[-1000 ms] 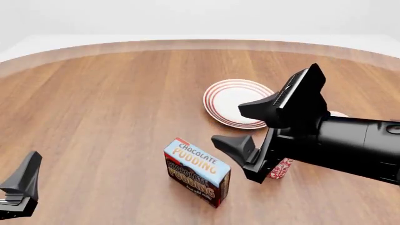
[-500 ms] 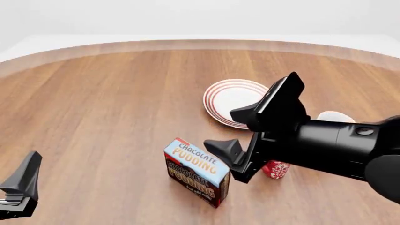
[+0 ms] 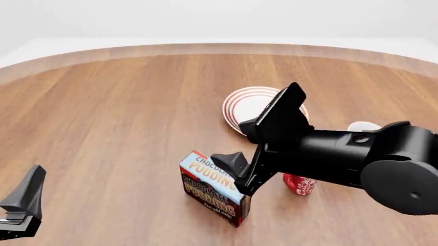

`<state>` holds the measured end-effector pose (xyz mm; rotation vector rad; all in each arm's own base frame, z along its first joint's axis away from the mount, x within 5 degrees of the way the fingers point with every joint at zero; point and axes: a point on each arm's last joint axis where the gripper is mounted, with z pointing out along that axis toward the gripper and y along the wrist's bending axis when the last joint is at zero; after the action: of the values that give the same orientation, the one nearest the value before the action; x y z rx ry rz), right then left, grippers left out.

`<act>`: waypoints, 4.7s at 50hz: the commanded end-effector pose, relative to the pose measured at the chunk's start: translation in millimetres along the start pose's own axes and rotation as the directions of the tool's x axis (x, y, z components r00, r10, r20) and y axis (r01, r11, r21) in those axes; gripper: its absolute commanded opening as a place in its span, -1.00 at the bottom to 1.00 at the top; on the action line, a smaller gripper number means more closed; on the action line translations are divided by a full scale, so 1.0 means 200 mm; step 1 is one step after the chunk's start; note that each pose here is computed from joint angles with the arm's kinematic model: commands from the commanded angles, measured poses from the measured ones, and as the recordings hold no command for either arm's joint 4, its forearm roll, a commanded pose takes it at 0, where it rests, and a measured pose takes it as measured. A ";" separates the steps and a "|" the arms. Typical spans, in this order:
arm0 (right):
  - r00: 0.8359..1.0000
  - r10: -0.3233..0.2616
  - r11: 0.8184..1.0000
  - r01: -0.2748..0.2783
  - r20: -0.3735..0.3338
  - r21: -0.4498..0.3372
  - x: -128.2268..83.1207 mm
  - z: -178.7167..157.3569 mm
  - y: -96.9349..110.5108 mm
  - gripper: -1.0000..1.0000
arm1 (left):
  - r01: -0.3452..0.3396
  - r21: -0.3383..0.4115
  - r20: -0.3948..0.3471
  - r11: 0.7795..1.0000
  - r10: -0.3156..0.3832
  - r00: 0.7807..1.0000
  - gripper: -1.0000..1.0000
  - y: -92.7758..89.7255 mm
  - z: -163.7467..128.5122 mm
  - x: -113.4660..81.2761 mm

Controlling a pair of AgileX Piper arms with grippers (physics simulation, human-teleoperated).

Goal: Put the chocolate pudding to the right of the plate.

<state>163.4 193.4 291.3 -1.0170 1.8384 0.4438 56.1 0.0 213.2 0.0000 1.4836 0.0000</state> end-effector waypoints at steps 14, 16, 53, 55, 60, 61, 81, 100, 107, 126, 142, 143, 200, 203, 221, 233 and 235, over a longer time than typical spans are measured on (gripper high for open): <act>0.999 0.003 1.000 -0.004 -0.036 -0.006 0.04 0.15 0.01 1.00 | 0.000 0.000 0.000 1.000 0.000 1.000 1.00 0.00 0.00 0.00; 0.999 0.005 1.000 -0.006 -0.038 -0.006 0.04 0.17 0.01 1.00 | 0.000 0.000 0.000 1.000 0.000 1.000 1.00 0.00 0.00 0.00; 0.997 0.019 0.999 -0.021 -0.073 -0.032 0.14 0.26 0.06 1.00 | 0.000 0.000 0.000 1.000 0.000 1.000 1.00 0.00 0.00 0.00; 0.997 0.020 0.999 -0.023 -0.075 -0.029 0.15 0.26 0.06 1.00 | 0.000 0.000 0.000 1.000 0.000 1.000 1.00 0.00 0.00 0.00; 0.996 0.026 0.999 -0.029 -0.081 -0.032 0.17 0.28 0.06 1.00 | 0.000 0.000 0.000 1.000 0.000 1.000 1.00 0.00 0.00 0.00; 0.996 0.026 0.999 -0.029 -0.084 -0.033 0.17 0.28 0.06 1.00 | 0.000 0.000 0.000 1.000 0.000 1.000 1.00 0.00 0.00 0.00; 0.993 0.041 0.999 -0.043 -0.107 -0.014 0.24 0.31 0.04 1.00 | 0.000 0.000 0.000 1.000 0.000 1.000 1.00 0.00 0.00 0.00; 0.992 0.035 0.999 -0.037 -0.125 -0.010 0.30 0.31 0.04 1.00 | 0.000 0.000 0.000 1.000 0.000 1.000 1.00 0.00 0.00 0.00; 0.991 0.034 0.999 -0.036 -0.127 -0.013 0.30 0.33 0.04 1.00 | 0.000 0.000 0.000 1.000 0.000 1.000 1.00 0.00 0.00 0.00; 0.989 0.042 0.999 -0.043 -0.139 -0.002 0.35 0.38 0.03 1.00 | 0.000 0.000 0.000 1.000 0.000 1.000 1.00 0.00 0.00 0.00; 0.986 0.053 0.999 -0.053 -0.157 0.005 0.40 0.42 0.02 1.00 | 0.000 0.000 0.000 1.000 0.000 1.000 1.00 0.00 0.00 0.00; 0.986 0.053 0.999 -0.053 -0.157 0.005 0.40 0.42 0.02 1.00 | 0.000 0.000 0.000 1.000 0.000 1.000 1.00 0.00 0.00 0.00; 0.983 -0.073 0.988 0.049 0.166 0.145 -0.35 0.11 -0.23 -1.00 | 0.000 0.000 0.000 1.000 0.000 1.000 1.00 0.00 0.00 0.00; 0.980 -0.098 0.982 0.067 0.175 0.175 -0.47 0.11 -0.29 -1.00 | 0.000 0.000 0.000 1.000 0.000 1.000 1.00 0.00 0.00 0.00; 0.991 -0.065 0.924 0.014 0.120 0.382 -0.84 0.16 -0.87 -1.00 | 0.000 0.000 0.000 1.000 0.000 1.000 1.00 0.00 0.00 0.00; 0.996 0.046 0.853 -0.080 0.079 0.516 -0.76 0.10 -1.26 -1.00 | 0.000 0.000 0.000 1.000 0.000 1.000 1.00 0.00 0.00 0.00; 0.996 0.062 0.838 -0.091 0.071 0.538 -0.72 0.08 -1.32 -1.00 | 0.000 0.000 0.000 1.000 0.000 1.000 1.00 0.00 0.00 0.00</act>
<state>375.1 165.8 439.6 -0.6714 1.7426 0.0674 56.1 0.0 213.2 0.0000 1.4836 0.0000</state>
